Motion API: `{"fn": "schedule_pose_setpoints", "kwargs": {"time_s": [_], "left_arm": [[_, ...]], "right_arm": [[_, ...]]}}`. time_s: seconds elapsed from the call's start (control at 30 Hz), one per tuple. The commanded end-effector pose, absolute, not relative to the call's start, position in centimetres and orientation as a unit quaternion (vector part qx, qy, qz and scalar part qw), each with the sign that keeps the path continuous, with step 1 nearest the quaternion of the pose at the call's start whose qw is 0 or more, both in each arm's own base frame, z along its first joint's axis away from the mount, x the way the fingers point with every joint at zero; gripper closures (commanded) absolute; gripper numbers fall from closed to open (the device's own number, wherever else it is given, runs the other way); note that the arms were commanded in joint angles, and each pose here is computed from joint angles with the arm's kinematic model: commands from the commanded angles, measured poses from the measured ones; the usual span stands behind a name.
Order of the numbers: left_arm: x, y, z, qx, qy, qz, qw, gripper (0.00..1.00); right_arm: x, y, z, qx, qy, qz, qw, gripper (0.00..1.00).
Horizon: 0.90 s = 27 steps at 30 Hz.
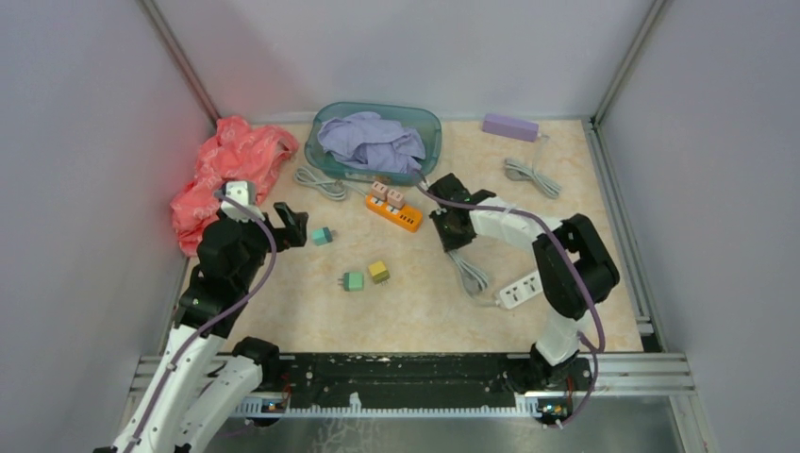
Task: Insert the plug
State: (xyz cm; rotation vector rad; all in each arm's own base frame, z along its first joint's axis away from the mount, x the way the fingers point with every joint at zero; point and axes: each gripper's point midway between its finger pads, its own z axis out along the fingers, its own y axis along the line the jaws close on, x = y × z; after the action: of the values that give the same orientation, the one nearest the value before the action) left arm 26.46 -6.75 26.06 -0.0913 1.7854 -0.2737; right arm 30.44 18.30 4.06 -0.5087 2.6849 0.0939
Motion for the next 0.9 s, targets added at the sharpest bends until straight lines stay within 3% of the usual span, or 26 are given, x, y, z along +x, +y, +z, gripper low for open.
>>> {"fn": "schedule_pose_setpoints", "kwargs": {"time_s": [0.0, 0.87], "left_arm": [[26.7, -6.8, 26.2, -0.042, 0.772, -0.126, 0.621, 0.00], [27.3, -6.3, 24.7, -0.067, 0.786, -0.133, 0.600, 0.00]], "right_arm": [[32.0, 23.3, 6.0, -0.198, 0.947, 0.080, 0.238, 0.86], [38.0, 41.5, 11.2, -0.377, 0.808, 0.235, 0.386, 0.88]]}}
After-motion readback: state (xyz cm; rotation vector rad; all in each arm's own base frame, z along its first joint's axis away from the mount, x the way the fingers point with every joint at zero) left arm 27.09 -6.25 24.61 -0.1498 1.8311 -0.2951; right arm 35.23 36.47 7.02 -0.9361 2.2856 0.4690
